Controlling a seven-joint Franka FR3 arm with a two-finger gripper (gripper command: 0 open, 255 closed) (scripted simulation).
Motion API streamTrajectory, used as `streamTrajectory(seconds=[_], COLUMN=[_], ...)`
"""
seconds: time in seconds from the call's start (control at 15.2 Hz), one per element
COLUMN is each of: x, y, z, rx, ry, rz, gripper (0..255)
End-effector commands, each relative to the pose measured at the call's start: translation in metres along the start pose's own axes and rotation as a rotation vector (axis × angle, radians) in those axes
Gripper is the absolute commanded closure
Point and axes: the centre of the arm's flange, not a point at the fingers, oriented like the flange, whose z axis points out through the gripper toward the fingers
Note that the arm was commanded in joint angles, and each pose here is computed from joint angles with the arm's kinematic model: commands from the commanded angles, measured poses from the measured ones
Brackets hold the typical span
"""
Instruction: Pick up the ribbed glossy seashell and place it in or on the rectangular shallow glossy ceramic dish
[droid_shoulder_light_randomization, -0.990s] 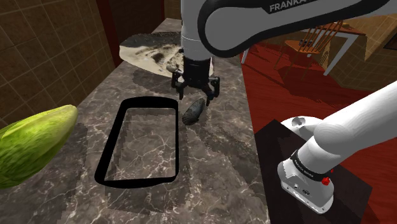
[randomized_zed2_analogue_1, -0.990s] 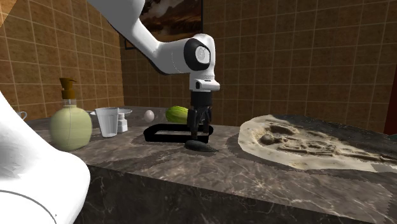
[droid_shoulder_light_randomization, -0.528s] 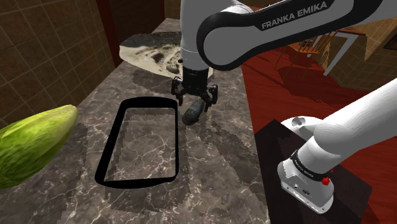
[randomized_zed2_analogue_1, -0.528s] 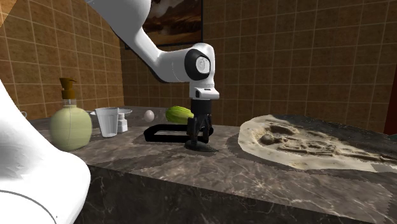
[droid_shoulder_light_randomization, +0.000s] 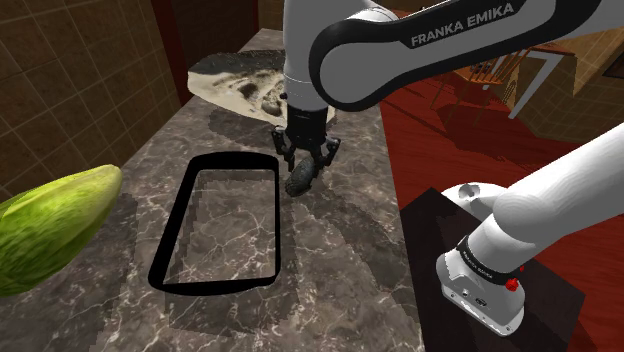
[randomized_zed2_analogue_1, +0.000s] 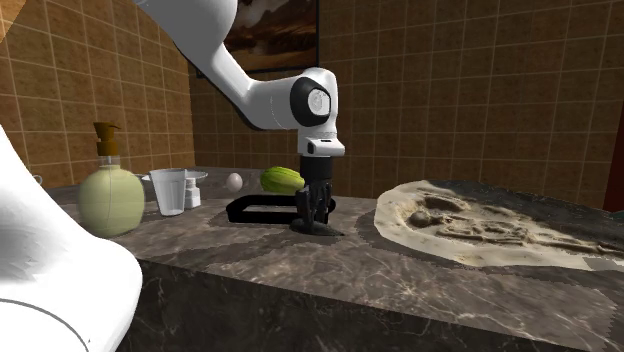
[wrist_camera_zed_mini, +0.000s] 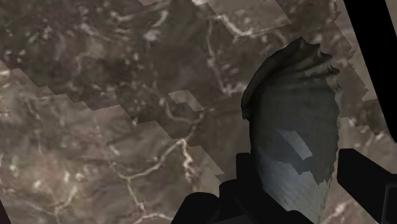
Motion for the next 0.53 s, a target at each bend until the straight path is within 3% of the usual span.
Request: streamTrajectory(seconds=[0.0,0.46], x=[0.0002,0.0], y=[0.0,0.0002], z=[0.0002,-0.005], rx=[0.0,0.0], ry=[0.0,0.0], rz=[0.0,0.0], gripper=[255,255])
